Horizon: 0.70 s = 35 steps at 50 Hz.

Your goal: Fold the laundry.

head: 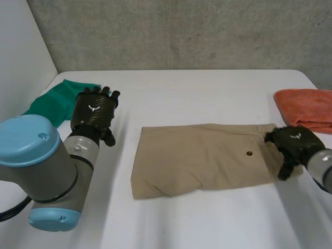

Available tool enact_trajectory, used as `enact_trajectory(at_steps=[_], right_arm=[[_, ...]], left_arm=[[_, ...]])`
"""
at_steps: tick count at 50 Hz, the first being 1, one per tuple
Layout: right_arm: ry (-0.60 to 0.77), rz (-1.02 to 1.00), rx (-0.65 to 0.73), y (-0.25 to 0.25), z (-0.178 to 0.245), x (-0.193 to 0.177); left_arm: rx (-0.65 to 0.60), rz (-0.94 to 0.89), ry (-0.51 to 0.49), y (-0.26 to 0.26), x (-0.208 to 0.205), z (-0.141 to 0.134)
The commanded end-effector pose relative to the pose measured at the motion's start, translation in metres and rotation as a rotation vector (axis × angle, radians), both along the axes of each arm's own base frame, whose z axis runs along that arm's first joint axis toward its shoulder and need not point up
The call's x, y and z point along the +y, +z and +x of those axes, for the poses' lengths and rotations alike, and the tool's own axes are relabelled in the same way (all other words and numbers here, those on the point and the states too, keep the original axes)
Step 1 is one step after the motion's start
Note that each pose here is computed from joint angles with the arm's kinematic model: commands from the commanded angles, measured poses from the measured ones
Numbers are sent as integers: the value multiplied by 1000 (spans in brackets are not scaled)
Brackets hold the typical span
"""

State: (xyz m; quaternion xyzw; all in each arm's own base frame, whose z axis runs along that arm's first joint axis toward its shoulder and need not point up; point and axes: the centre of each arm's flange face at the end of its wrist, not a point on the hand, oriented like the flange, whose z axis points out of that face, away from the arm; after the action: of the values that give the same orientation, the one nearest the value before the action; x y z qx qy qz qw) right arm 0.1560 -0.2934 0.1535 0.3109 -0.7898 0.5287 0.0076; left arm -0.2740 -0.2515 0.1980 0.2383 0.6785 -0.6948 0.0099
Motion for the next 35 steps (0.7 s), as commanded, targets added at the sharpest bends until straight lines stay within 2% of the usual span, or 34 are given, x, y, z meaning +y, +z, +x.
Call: enact_trajectory(at_steps=[1,13,27,35], right_arm=[[14,-21,25,-14,-15,-1],[13,-51,42,-33,-17,-15],[32,-128,101,-16,-16,-21],[35,-50,87,-20,-17,-10]], left_arm=[[-6,9,1,-4,0,0],[-8,15,-6,-6,2,-1],[-12,22,-8,-7,4,0],[-17,30,-8,-10,6,2]])
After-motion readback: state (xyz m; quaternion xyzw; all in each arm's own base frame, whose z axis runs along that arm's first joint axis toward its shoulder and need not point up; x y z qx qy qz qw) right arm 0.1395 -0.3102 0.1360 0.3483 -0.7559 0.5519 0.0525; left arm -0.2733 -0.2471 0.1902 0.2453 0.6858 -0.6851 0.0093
